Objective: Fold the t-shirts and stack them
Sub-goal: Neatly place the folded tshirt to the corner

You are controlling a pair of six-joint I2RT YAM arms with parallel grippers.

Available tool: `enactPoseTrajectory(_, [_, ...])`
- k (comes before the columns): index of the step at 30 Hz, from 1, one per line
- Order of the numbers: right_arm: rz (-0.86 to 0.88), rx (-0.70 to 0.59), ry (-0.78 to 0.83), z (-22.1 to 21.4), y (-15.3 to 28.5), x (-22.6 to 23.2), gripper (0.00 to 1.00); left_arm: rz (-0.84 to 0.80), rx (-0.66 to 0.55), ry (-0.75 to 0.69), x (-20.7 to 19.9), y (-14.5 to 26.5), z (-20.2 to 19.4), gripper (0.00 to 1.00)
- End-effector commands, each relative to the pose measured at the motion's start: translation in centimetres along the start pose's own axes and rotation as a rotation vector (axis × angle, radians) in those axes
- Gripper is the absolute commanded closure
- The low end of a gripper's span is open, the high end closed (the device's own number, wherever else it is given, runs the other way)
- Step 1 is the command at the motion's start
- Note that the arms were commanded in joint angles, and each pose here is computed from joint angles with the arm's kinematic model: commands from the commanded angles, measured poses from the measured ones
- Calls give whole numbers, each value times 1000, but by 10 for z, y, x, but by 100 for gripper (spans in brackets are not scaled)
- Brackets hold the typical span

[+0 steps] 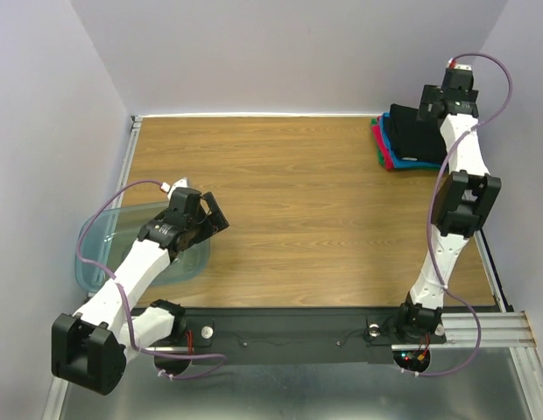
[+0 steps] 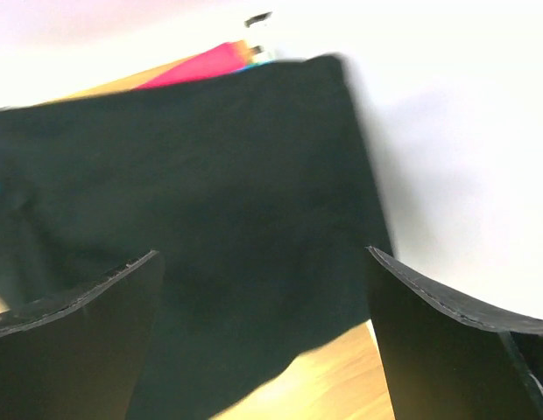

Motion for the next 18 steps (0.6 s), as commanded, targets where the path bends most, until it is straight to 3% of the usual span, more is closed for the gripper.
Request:
enactPoseTrajectory(1, [152, -112, -196, 33, 56, -4, 0, -55, -71, -3, -13, 14, 17, 2])
enactPoseTrajectory(4, [238, -125, -295, 36, 95, -5, 0, -72, -76, -5, -15, 19, 19, 2])
enactPoseTrajectory(9, [385, -3, -419, -16, 144, 3, 0, -131, -132, -15, -24, 33, 31, 2])
enactPoseTrajectory(10, [416, -41, -459, -14, 168, -1, 0, -141, -142, -22, -26, 36, 34, 2])
enactPoseTrajectory(11, [433, 32, -457, -48, 170, 5, 0, -153, -158, -21, -30, 40, 38, 2])
enactPoseTrajectory(12, [435, 37, -467, -60, 179, 6, 0, -162, -164, -24, -32, 41, 40, 2])
enactPoseTrajectory(13, [450, -37, -501, -58, 207, -3, 0, -181, -177, -22, -34, 43, 43, 2])
enactPoseTrajectory(18, [574, 54, -527, -155, 250, 2, 0, -229, -179, -21, -38, 42, 42, 2])
Point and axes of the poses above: each gripper's point midway between its finger pads, its own y axis back along the fingers, its own x axis along the line the jaws close on, z = x × y, the point moved 8 cm from there along y, back along the fingers
